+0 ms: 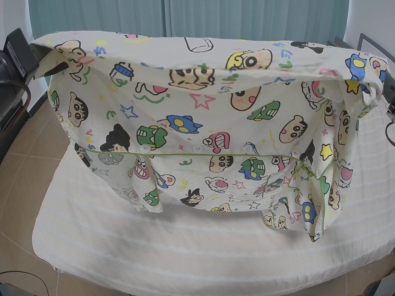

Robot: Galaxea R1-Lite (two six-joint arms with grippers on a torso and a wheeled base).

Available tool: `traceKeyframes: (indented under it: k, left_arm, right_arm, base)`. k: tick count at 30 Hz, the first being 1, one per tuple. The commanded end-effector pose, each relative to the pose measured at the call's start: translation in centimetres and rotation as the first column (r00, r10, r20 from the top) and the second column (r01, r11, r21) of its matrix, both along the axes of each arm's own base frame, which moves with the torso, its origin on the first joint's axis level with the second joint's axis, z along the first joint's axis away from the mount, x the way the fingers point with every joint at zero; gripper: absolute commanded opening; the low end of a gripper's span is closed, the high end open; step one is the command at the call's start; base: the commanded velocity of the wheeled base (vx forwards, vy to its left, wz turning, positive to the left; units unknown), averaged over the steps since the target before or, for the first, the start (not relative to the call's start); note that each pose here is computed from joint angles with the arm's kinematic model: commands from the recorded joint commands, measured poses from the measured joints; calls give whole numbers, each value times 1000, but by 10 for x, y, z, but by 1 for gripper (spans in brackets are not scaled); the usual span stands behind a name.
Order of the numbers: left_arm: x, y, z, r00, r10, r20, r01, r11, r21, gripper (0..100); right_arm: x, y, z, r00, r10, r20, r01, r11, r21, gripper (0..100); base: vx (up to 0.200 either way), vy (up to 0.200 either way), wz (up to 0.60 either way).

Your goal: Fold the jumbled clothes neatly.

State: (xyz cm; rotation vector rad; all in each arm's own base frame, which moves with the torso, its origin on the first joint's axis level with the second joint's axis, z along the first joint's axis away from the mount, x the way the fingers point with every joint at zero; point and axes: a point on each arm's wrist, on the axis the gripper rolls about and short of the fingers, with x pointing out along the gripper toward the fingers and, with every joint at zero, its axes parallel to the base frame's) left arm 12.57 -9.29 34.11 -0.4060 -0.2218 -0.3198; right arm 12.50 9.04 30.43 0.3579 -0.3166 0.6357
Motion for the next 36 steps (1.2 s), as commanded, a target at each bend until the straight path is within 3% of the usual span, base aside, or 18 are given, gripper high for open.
traceKeyframes:
  k: [1, 36]
  left_arm:
    - [2, -2, -2, 1000, -2, -7, 2, 1000, 5, 0]
    - [8, -7, -8, 1000, 14, -15, -13, 996, 87, 0]
  right_arm:
    - [2, 2, -1, 1000, 0, -6, 0, 1000, -5, 0]
    - [6, 3, -2, 1000, 8, -6, -8, 1000, -15, 0]
  base:
    - [0, -200, 0]
    - [0, -200, 0]
